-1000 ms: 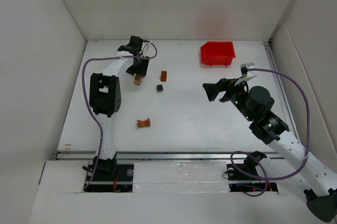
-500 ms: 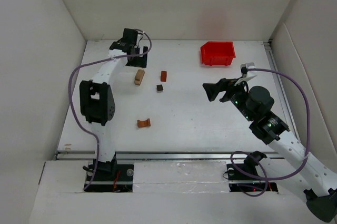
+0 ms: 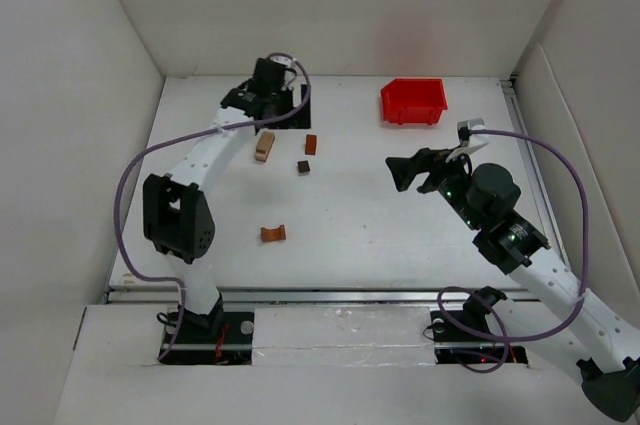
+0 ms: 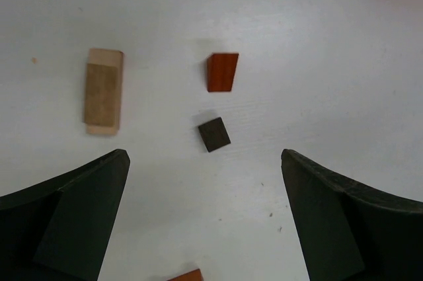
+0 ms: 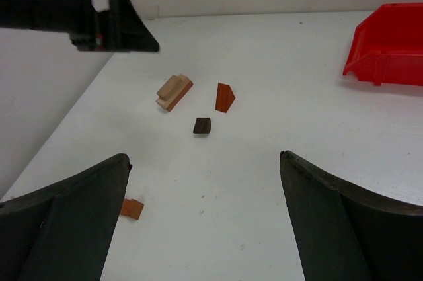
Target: Build the wood block tower
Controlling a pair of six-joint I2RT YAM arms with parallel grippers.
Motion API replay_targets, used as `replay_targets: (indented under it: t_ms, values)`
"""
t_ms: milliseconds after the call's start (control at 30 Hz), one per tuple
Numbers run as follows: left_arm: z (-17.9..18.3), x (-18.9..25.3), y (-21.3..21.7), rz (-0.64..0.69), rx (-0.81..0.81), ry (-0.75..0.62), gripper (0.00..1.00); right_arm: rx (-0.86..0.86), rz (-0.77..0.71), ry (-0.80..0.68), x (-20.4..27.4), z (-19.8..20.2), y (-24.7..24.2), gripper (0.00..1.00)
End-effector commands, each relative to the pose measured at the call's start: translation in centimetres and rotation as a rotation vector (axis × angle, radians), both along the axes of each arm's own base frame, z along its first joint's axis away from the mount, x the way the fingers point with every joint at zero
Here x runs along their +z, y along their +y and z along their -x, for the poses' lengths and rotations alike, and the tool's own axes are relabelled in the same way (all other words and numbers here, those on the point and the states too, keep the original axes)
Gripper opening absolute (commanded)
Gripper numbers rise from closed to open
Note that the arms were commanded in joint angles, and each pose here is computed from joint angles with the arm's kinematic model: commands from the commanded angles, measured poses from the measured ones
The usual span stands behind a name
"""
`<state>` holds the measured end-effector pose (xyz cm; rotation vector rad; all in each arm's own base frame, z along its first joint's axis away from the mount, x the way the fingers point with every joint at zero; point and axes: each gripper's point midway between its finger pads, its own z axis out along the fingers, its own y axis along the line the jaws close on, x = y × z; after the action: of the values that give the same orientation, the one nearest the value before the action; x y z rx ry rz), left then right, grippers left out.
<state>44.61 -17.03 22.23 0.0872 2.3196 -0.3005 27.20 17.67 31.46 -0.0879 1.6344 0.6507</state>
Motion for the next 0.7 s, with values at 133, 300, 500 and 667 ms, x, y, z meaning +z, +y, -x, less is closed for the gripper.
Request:
replay_targets:
  t_ms: [133,300,500,667]
  values:
    - [1.7,-0.4,0.8,-0.003,0.251,-0.028,0.99,-0.033,0.048,0.068,-2.4,-2.9,1.3,0.93]
    - [3.6,5.5,3.7,0.061,0.385,-0.143,0.99,-0.02,0.115,0.192,-7.0,-5.1,6.6,0.87]
    - [6.7,7.0,7.2,0.163,0.486,-0.171,0.99,-0.068,0.315,0.375,-14.7,-10.8,12.9,0.79]
    - [9.5,6.0,8.0,0.161,0.473,-0.171,0.99,-0.053,0.46,0.481,-21.7,-14.0,17.4,0.79]
